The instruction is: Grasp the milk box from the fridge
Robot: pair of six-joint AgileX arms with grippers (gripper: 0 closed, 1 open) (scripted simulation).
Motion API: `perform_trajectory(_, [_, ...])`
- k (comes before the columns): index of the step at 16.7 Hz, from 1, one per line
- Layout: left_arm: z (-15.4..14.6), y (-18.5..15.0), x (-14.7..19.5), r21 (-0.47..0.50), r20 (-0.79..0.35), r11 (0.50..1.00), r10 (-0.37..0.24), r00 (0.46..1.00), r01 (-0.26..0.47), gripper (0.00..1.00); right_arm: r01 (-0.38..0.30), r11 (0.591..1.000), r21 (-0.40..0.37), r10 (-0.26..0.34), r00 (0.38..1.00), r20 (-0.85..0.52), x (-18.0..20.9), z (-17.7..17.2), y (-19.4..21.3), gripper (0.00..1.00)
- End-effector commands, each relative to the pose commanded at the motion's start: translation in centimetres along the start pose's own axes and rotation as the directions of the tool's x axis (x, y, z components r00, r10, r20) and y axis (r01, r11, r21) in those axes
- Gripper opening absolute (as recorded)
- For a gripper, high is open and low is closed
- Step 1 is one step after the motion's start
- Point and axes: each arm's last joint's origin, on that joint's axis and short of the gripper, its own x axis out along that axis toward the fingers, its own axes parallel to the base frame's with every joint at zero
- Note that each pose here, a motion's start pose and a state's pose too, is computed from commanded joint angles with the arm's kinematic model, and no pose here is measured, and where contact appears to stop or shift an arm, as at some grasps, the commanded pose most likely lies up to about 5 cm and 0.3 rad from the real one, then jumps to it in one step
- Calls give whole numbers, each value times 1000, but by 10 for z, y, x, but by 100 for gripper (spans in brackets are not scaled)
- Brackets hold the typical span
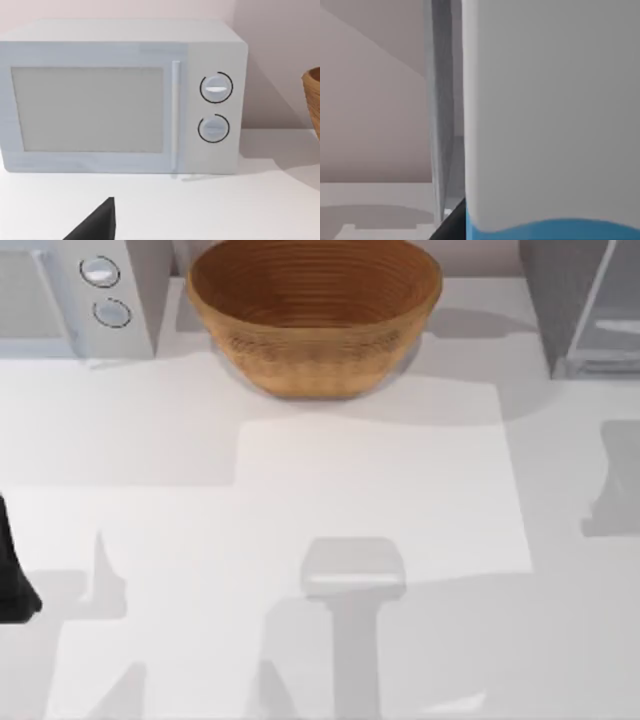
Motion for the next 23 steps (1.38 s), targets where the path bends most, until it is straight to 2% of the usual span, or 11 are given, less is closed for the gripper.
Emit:
perform_trajectory(4, [0, 0, 0, 0, 0, 1000, 0, 1000, 0, 100, -7, 1000, 5, 7, 1000, 5, -42, -34, 8, 0])
perform_trajectory(10, [0, 0, 0, 0, 0, 1000, 0, 1000, 0, 100, -16, 1000, 7, 16, 1000, -10, -57, -68, 12, 0])
perform_trajectory(17, [0, 0, 0, 0, 0, 1000, 0, 1000, 0, 100, -20, 1000, 8, 20, 1000, -8, -57, -67, 12, 0])
perform_trajectory(20, [0, 0, 0, 0, 0, 1000, 0, 1000, 0, 100, -66, 998, 5, 66, 998, 17, -52, -55, 18, 0])
perform_trajectory(23, [0, 0, 0, 0, 0, 1000, 0, 1000, 0, 100, -146, 989, 2, 146, 989, 39, -40, -37, 30, 0])
